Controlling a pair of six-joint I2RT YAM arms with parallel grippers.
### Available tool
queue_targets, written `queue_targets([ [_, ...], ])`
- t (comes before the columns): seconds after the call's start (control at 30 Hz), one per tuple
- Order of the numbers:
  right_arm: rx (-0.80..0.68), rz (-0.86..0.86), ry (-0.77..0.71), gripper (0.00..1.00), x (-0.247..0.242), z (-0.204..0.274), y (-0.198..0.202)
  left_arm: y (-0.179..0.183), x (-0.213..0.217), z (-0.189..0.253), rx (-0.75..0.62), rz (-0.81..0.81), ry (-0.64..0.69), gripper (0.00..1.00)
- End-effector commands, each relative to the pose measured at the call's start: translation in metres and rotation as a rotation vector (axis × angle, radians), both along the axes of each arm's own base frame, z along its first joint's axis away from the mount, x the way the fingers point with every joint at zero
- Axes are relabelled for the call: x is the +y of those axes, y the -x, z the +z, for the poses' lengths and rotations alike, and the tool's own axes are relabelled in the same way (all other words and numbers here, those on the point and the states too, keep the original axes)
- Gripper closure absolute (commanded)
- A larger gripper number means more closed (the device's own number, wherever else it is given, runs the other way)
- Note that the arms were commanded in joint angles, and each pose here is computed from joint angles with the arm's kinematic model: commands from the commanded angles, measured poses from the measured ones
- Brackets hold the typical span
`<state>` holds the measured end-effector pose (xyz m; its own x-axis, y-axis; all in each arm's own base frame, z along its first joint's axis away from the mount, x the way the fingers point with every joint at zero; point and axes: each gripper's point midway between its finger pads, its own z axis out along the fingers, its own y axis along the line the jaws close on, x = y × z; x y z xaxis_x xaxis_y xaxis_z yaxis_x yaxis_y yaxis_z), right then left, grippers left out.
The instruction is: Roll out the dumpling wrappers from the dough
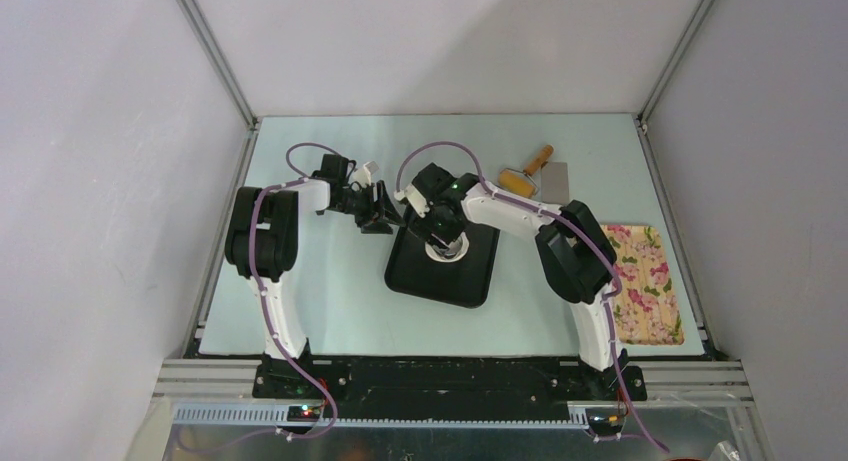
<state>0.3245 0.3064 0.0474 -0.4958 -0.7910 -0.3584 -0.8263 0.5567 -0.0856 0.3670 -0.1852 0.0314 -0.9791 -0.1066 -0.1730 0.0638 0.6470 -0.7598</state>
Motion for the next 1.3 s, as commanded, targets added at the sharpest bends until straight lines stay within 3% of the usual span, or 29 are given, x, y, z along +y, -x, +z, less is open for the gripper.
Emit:
queue_targets([
  [0.0, 0.003, -0.026, 0.107, 0.63, -0.013, -0.029, 0.005, -0.008, 0.012, -0.015, -0.009, 0.028, -0.076, 0.39],
  [0.2, 0.079, 0.205, 0.066, 0.73, -0.013, -0.024, 0.024, -0.008, 0.012, -0.015, -0.010, 0.027, -0.074, 0.39],
  [0.4, 0.151, 0.323, 0.005, 0.74, -0.021, -0.013, 0.019, -0.008, 0.012, -0.015, -0.010, 0.026, -0.072, 0.39],
  [0.6, 0.128, 0.196, 0.035, 0.74, -0.022, -0.016, 0.011, -0.008, 0.013, -0.015, -0.009, 0.026, -0.071, 0.39],
  [0.7, 0.039, 0.104, 0.127, 0.74, -0.028, -0.026, 0.009, -0.008, 0.012, -0.015, -0.009, 0.027, -0.072, 0.39],
  [0.83, -0.041, 0.117, 0.193, 0.74, -0.026, -0.036, 0.021, -0.008, 0.013, -0.015, -0.008, 0.029, -0.073, 0.39],
  [1.03, -0.011, 0.115, 0.189, 0.77, -0.027, -0.049, 0.034, -0.008, 0.013, -0.015, -0.009, 0.029, -0.074, 0.39],
  [1.27, -0.058, -0.031, 0.192, 0.83, -0.024, -0.057, 0.012, -0.008, 0.013, -0.015, -0.008, 0.030, -0.075, 0.39],
])
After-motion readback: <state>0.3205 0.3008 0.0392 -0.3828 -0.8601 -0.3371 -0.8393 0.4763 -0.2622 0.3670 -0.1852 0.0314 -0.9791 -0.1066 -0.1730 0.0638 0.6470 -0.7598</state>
